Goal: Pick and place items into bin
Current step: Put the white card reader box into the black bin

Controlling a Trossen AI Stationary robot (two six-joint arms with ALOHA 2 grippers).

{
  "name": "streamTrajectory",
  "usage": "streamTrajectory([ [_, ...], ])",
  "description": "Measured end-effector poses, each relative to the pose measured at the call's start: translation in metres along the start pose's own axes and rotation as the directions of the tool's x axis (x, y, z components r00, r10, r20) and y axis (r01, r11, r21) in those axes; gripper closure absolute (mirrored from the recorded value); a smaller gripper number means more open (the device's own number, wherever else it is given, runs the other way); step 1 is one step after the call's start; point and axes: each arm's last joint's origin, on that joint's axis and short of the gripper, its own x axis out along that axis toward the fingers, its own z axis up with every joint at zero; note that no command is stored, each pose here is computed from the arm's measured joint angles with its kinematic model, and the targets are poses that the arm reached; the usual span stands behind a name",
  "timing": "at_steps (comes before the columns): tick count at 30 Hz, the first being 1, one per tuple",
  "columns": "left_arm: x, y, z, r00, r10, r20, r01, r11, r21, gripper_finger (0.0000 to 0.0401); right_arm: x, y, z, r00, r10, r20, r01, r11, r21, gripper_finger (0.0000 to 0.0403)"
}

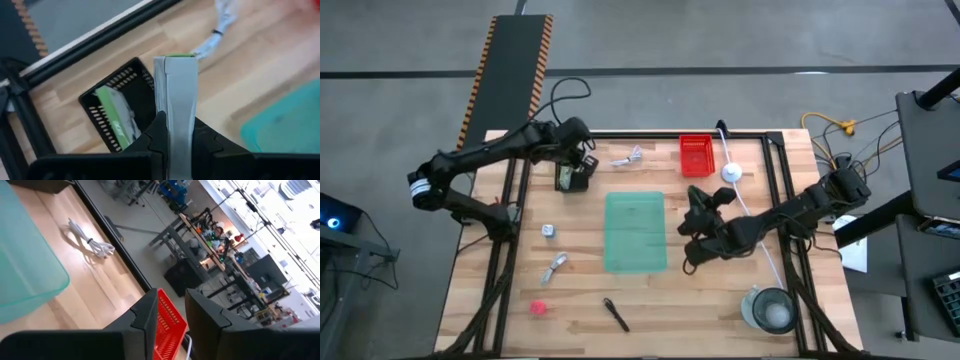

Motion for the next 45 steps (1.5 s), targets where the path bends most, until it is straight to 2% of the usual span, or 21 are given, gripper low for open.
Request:
streamTrajectory([
  [9, 0.011, 0.014, 0.003, 0.996, 0.009, -0.094, -0.022, 0.991, -0.133, 0.0377, 0.001, 0.000, 0.000, 1.000, -0.001, -0.004, 0.001, 1.000, -0.007, 0.0324],
  [19, 0.038, 0.016, 0.008, 0.979, 0.037, -0.203, -0.073, 0.983, -0.170, 0.0377, 0.001, 0.000, 0.000, 1.000, 0.000, -0.004, 0.000, 0.999, -0.044, 0.0324],
  [27, 0.068, 0.019, 0.011, 0.949, 0.027, -0.314, -0.086, 0.981, -0.174, 0.0377, 0.001, 0.000, 0.000, 1.000, 0.000, -0.003, 0.000, 0.999, -0.051, 0.0330],
  [32, 0.082, 0.019, 0.012, 0.934, 0.038, -0.356, -0.099, 0.983, -0.156, 0.0356, 0.001, 0.000, 0.000, 1.000, 0.000, -0.003, 0.000, 0.999, -0.051, 0.0328],
  [45, 0.085, 0.018, 0.013, 0.935, 0.041, -0.352, -0.062, 0.997, -0.048, 0.0338, 0.001, 0.000, 0.000, 1.000, 0.000, -0.003, 0.000, 0.999, -0.046, 0.0326],
])
